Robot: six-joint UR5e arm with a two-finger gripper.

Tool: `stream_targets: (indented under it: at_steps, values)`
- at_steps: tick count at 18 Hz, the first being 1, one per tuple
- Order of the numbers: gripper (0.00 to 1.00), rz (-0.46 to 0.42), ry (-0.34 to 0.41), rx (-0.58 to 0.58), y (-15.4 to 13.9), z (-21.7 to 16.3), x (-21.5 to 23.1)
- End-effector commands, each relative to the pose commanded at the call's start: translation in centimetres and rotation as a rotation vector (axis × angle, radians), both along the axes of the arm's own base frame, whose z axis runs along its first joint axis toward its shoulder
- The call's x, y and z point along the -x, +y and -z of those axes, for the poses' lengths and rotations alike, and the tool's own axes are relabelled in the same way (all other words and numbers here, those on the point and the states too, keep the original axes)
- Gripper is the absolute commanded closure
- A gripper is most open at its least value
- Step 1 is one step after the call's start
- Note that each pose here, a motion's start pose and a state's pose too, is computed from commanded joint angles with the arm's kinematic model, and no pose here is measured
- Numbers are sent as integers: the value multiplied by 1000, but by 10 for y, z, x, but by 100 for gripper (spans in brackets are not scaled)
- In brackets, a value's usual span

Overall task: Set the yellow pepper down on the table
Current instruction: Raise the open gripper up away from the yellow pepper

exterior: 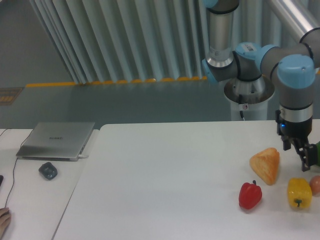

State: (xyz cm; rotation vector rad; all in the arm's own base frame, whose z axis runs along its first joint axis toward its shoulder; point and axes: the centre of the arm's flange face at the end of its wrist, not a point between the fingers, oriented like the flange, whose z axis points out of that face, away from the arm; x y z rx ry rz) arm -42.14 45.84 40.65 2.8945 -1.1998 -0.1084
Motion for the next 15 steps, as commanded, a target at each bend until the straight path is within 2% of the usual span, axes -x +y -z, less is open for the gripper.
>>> stream_targets:
  at_steps: [3,15]
  values:
    - [0,90,-11,-5,-5,-3,7]
    - [0,98,-36,4,-12,4,9]
